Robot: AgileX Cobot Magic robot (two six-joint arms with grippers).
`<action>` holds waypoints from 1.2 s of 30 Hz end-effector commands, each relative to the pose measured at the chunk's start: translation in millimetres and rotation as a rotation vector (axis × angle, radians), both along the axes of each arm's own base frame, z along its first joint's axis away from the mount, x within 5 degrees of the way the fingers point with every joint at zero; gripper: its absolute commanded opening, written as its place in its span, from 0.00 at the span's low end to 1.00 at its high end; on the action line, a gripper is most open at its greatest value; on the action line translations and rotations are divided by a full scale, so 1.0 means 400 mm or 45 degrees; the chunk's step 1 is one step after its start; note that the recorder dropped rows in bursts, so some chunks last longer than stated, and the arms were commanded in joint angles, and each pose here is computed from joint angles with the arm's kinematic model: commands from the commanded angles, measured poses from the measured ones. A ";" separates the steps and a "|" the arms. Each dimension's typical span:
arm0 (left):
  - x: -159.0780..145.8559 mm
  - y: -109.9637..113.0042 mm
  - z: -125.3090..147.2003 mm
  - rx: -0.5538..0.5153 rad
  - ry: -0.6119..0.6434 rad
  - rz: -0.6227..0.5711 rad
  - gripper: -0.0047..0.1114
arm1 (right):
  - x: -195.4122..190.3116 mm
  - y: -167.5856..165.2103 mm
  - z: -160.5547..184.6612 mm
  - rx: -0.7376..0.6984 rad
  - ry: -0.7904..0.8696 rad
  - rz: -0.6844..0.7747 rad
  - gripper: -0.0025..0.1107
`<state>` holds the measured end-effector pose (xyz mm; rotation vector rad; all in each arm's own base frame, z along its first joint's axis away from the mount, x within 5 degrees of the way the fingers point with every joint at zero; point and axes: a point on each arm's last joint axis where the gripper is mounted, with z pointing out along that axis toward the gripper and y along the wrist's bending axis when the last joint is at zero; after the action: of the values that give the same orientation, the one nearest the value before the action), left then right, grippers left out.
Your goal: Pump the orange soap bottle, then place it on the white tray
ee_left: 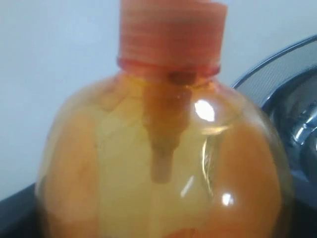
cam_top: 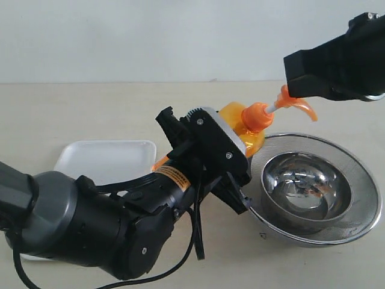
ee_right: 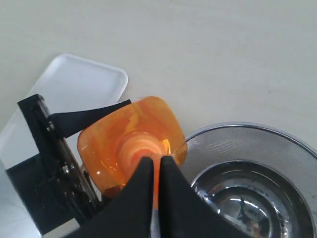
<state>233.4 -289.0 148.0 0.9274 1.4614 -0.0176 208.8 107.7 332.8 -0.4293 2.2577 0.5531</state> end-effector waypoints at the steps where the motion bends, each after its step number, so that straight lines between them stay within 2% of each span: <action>1: -0.006 -0.017 0.038 -0.085 -0.079 -0.030 0.08 | -0.057 -0.031 0.050 -0.010 -0.103 -0.026 0.02; 11: 0.002 -0.005 0.040 -0.149 -0.051 0.051 0.08 | -0.217 -0.139 0.183 0.097 -0.492 -0.269 0.02; 16: 0.005 -0.001 0.041 -0.185 -0.035 0.084 0.08 | -0.272 -0.177 0.183 0.119 -0.590 -0.357 0.02; 19: 0.006 0.000 0.041 -0.225 -0.015 0.096 0.08 | -0.287 -0.193 0.141 0.112 -0.609 -0.411 0.02; 22: 0.007 0.001 0.045 -0.266 -0.012 0.104 0.08 | -0.276 -0.191 0.064 0.100 -0.555 -0.429 0.02; 26: 0.008 0.003 0.045 -0.327 0.017 0.124 0.08 | -0.257 -0.178 -0.026 0.187 -0.514 -0.442 0.02; 36: 0.008 0.004 0.045 -0.334 0.021 0.129 0.08 | -0.251 -0.165 -0.176 0.270 -0.484 -0.421 0.02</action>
<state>235.6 -287.0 154.1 0.6907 1.5361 -0.1345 109.3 40.8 273.2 -0.0297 1.8675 0.4663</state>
